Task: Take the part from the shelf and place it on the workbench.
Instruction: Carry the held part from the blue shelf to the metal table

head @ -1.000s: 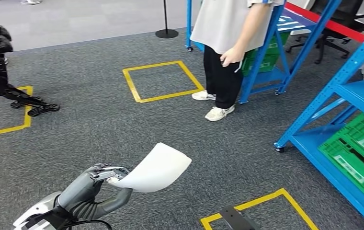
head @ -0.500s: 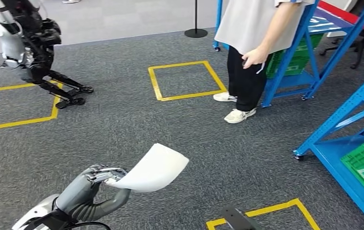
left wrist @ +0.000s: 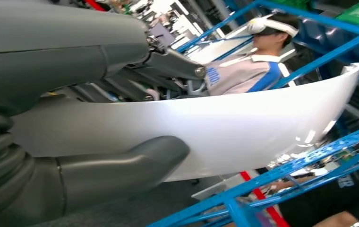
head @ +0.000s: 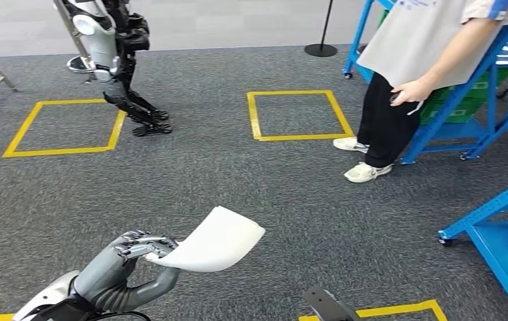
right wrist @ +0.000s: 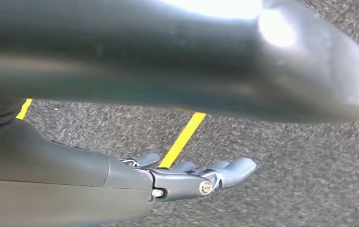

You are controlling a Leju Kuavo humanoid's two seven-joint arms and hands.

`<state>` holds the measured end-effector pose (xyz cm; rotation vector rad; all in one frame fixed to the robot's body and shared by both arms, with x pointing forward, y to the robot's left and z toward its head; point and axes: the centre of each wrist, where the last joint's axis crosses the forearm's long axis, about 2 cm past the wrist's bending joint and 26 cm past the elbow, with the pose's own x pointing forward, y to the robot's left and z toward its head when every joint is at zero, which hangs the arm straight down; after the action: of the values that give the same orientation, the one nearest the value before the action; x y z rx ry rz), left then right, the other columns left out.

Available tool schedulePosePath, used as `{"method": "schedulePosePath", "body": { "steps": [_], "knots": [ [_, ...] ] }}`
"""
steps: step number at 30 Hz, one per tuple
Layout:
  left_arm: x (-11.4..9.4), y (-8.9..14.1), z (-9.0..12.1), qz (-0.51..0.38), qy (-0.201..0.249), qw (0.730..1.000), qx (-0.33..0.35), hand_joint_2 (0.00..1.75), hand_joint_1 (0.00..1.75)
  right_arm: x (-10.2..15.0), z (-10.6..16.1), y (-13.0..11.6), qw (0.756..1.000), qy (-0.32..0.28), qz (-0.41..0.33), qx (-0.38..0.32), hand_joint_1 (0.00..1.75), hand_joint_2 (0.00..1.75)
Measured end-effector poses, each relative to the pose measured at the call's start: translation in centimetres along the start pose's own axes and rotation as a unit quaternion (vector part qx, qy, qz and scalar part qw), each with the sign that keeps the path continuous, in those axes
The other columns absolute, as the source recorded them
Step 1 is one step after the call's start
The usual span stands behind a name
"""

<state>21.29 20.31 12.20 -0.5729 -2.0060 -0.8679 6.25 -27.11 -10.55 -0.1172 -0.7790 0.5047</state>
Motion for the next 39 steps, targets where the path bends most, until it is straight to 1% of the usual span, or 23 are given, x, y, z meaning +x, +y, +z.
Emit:
{"method": "schedulePosePath", "body": {
  "steps": [26,39],
  "knots": [
    [0.19,0.21,-0.4,-0.004,-0.007,1.0,-0.006,1.75,1.75,0.13,-0.09,-0.01,1.0,-0.002,-0.001,-0.001,0.0,0.0],
    [0.18,0.04,-0.41,-0.003,-0.007,1.0,-0.009,1.75,1.75,-0.35,0.31,0.25,1.0,0.005,-0.007,-0.003,0.0,0.0]
  ]
}}
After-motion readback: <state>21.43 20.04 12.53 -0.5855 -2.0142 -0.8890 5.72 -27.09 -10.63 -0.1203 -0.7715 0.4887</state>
